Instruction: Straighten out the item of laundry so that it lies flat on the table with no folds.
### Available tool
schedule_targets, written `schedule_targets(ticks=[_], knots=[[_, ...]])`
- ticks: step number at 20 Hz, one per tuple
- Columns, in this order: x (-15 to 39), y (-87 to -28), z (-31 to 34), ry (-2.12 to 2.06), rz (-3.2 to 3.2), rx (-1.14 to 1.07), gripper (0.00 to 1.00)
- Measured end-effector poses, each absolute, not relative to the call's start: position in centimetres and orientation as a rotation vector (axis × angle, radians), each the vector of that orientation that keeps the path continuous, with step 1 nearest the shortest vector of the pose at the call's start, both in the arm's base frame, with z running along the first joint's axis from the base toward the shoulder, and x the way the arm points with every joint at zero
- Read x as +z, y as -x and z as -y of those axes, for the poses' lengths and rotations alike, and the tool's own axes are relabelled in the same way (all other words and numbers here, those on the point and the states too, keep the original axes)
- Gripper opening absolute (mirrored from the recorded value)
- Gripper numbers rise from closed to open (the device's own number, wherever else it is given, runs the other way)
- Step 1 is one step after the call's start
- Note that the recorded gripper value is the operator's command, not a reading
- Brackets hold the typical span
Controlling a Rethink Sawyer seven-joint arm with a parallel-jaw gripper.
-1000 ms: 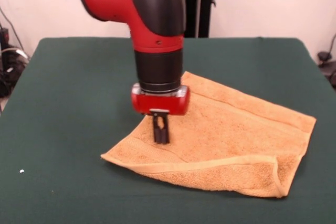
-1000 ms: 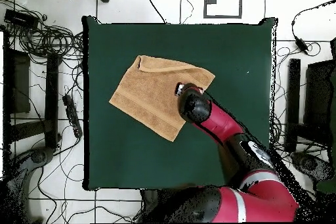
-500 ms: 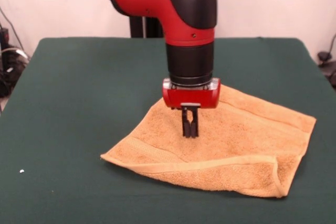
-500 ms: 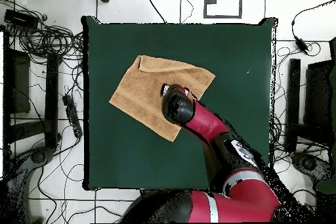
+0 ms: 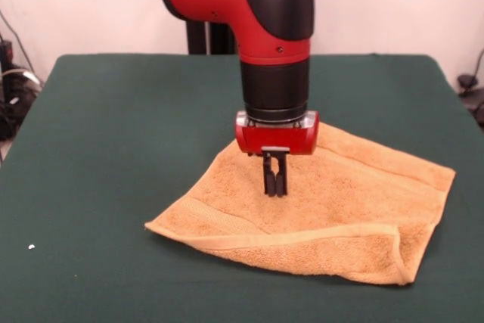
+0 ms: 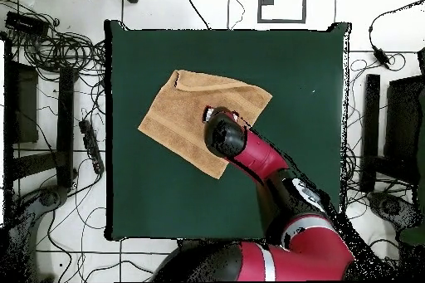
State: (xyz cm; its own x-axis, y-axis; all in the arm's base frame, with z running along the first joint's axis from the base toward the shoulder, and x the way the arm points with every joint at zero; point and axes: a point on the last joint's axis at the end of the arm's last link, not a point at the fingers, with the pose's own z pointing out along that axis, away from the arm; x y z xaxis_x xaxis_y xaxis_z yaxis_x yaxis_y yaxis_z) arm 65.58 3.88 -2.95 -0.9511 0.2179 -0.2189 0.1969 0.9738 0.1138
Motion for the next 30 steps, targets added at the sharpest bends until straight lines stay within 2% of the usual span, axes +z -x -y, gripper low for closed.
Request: schedule_targets(ticks=[8, 21, 30], knots=[[-4.7, -64.9, -4.8, -0.343, -2.917, 0.148, 0.00], [-4.6, -65.9, -5.8, -0.452, -2.902, 0.128, 0.00], [-3.9, -67.4, -9.2, -0.497, -2.874, 0.125, 0.00]])
